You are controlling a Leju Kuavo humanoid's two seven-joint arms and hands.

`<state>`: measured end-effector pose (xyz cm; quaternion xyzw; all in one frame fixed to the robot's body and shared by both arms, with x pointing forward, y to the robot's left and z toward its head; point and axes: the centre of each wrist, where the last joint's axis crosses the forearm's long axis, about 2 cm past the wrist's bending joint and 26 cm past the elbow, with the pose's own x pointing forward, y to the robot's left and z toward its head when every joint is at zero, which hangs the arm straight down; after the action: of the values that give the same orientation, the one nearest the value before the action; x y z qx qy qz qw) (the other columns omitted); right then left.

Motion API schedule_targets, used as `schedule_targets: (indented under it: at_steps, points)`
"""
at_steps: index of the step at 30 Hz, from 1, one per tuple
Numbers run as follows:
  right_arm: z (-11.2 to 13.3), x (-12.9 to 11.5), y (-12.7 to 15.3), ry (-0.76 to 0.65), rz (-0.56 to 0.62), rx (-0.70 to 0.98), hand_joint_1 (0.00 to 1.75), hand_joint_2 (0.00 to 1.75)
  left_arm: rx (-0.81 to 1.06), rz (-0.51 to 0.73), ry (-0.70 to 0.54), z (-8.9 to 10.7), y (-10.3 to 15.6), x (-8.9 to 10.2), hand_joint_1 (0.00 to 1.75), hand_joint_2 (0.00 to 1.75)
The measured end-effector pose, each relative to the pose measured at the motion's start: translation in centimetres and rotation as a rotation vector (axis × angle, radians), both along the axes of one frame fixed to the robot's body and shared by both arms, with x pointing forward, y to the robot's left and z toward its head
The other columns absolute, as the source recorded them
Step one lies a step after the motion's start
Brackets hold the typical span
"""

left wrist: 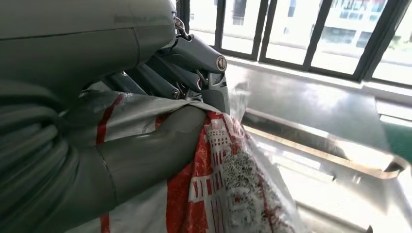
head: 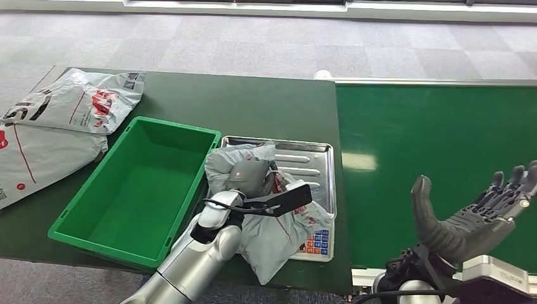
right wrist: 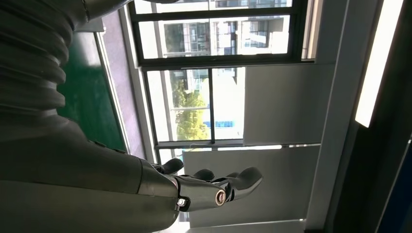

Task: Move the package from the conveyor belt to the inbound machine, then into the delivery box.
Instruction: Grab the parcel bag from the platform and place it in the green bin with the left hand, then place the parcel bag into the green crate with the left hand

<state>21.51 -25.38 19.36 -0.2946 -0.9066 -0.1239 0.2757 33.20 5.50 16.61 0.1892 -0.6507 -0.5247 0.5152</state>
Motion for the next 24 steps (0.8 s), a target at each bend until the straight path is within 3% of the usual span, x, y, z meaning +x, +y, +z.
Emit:
schedule_targets:
  at_steps: [4,8,11,16,23,24]
  points:
    - [0.1,-0.3,-0.2,-0.003,-0.021,0.000,0.00,1.75,-0.187,0.079,-0.149,3.5,1.7,0.9,1.75,1.75]
    - [0.0,-0.4,-0.4,0.000,-0.046,0.000,0.00,1.75,-0.363,0.196,-0.312,8.5,5.3,2.3,1.75,1.75]
    - [0.0,-0.5,-0.4,0.000,-0.057,0.005,0.00,1.75,-0.448,0.265,-0.379,11.0,8.2,3.3,1.75,1.75]
    - [-0.2,-0.6,-0.5,-0.007,-0.071,0.014,0.00,1.75,-0.515,0.353,-0.436,12.1,11.7,4.3,1.75,1.75]
    - [-0.2,-0.6,-0.4,-0.011,-0.070,0.025,0.00,1.75,-0.521,0.417,-0.468,12.2,13.9,4.8,1.73,1.75]
    - [-0.3,-0.6,-0.4,-0.013,-0.070,0.026,0.00,1.75,-0.520,0.425,-0.468,12.2,14.2,4.9,1.29,1.75]
